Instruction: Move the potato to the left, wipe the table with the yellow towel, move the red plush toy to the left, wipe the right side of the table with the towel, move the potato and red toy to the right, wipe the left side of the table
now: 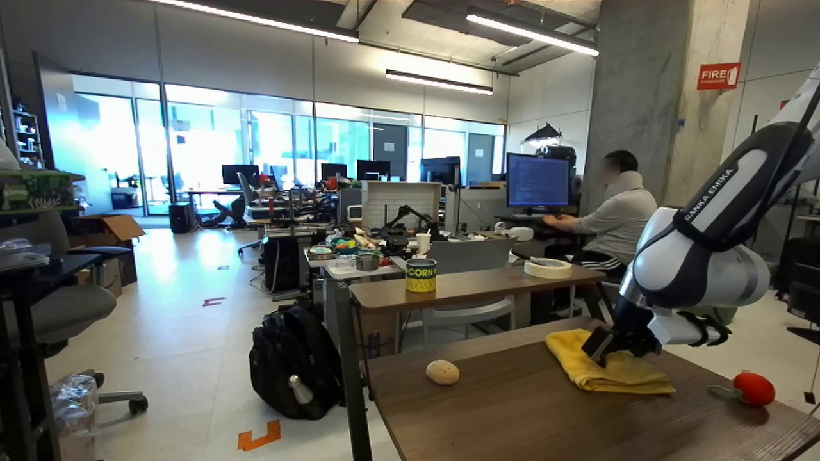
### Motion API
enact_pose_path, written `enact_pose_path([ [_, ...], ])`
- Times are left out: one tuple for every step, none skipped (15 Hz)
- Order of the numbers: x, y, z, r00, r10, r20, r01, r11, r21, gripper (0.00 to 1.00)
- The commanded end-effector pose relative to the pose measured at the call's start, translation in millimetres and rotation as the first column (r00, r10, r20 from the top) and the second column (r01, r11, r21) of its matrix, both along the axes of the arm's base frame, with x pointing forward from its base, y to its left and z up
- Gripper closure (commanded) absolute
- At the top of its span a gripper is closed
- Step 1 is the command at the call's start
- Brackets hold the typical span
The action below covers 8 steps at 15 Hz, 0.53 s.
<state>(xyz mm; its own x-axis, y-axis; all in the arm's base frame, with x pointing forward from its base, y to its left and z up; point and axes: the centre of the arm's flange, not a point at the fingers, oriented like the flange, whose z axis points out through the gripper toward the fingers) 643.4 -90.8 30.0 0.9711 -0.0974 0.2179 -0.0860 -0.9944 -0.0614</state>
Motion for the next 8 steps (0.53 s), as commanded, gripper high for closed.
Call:
enact_pose_path([
  [20.2,10.0,-11.0,0.999,-0.001,-0.052,0.002,1.0,0.013,0.0],
  [23.0,21.2,-13.9,0.997,0.022,-0.073,-0.021,1.0,0.009,0.0],
  [26.4,37.0,-17.8,0.995,0.041,-0.087,-0.04,0.999,0.011,0.0],
  [28.6,55.3,-21.8,0.992,0.069,-0.105,-0.069,0.998,0.011,0.0],
  [28.7,75.6,-25.5,0.988,0.098,-0.118,-0.098,0.995,0.01,0.0],
  [27.5,93.9,-27.6,0.984,0.125,-0.128,-0.125,0.992,0.009,0.0],
  [23.8,113.5,-29.1,0.978,0.16,-0.131,-0.161,0.987,0.009,0.0],
  [17.9,129.0,-27.9,0.973,0.184,-0.14,-0.185,0.983,0.006,0.0],
])
